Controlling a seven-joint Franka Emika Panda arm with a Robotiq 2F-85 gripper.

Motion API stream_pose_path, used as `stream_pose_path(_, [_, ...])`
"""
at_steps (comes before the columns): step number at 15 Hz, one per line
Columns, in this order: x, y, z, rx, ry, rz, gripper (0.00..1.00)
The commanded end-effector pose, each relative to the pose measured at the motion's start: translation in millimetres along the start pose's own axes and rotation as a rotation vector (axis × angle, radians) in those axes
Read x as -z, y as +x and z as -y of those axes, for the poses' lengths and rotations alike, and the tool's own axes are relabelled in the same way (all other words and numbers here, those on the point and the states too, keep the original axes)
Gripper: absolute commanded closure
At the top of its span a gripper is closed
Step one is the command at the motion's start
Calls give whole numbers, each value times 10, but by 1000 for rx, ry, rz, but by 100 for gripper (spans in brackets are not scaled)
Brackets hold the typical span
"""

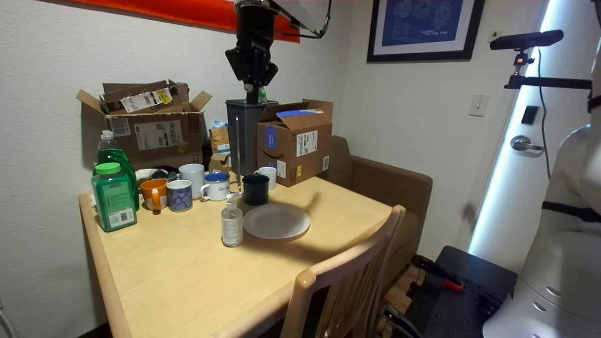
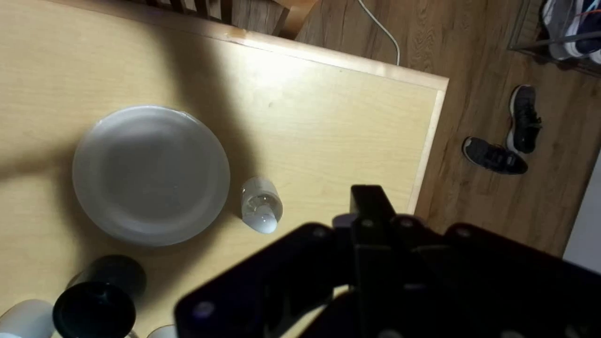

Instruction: Push down on the pump bottle

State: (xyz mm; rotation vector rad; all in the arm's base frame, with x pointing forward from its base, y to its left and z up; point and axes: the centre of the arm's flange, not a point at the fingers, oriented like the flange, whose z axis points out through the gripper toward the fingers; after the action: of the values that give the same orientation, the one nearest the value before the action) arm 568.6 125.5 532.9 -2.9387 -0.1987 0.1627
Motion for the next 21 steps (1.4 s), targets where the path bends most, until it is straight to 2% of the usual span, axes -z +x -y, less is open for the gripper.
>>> stream_pose_path(1, [-120, -23, -91, -1, 32, 0, 100])
stream_pose_path(9, [-222, 34, -85, -10, 43, 23, 100])
stream_pose_path(10, [-210, 40, -81, -19, 14, 40, 99])
stream_pose_path(21, [-224, 47, -76, -20, 22, 42, 100])
